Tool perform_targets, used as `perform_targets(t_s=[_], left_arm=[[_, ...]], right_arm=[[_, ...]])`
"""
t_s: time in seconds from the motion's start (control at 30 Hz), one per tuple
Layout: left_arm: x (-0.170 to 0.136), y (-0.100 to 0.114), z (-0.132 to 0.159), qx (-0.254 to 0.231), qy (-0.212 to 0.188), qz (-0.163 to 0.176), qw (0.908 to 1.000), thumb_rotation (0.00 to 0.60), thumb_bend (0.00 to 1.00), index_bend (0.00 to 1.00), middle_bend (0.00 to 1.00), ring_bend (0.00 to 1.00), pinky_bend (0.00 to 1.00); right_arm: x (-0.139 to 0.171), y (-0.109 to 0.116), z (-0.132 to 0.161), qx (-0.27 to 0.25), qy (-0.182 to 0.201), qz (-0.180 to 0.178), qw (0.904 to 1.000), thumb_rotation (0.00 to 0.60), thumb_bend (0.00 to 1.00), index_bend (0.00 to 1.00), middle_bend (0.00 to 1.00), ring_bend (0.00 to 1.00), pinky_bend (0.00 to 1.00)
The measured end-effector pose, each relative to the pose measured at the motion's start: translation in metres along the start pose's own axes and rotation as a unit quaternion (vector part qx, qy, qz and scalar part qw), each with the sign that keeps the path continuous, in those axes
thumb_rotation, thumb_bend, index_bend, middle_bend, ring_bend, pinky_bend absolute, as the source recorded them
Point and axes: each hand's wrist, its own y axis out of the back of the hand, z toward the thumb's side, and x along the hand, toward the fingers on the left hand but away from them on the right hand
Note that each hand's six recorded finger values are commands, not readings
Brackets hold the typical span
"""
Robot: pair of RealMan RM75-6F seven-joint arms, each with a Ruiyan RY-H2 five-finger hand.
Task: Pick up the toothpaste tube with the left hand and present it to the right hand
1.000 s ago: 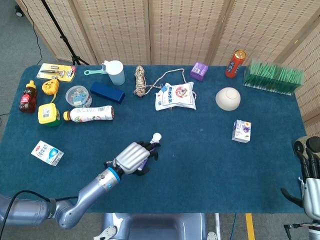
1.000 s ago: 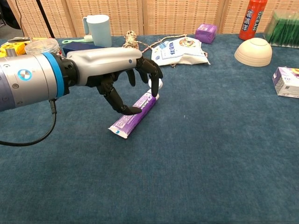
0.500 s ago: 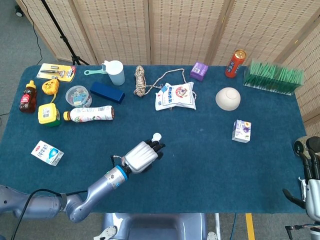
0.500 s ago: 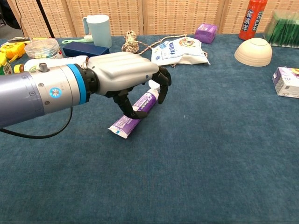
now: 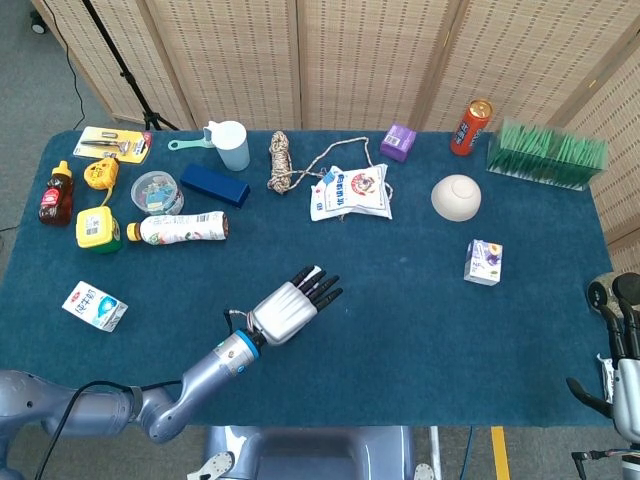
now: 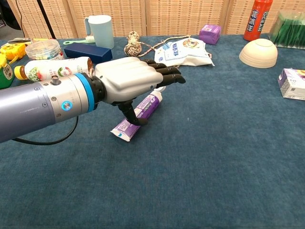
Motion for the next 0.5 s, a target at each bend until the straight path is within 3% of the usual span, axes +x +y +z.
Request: perform_targets(t_s=[0.27, 0.5], left_arm=[[0.009, -0.013, 0.002, -0.023, 0.037, -0.021, 0.9989, 0.481, 0.08, 0.00, 0.00, 0.00, 0.00], [0.017, -0.014, -0.005, -0.013, 0.065, -0.002, 0.9978, 0.478, 0.08, 0.00, 0.00, 0.00, 0.00]], right_arm=[[0.001, -0.001, -0.002, 0.000, -0.003, 0.001, 1.0000, 0.600, 0.00, 0.05, 0.00, 0.00, 0.00], [0.001, 0.000, -0.003, 0.001, -0.005, 0.001, 1.0000, 0.600, 0.00, 0.05, 0.00, 0.00, 0.00]])
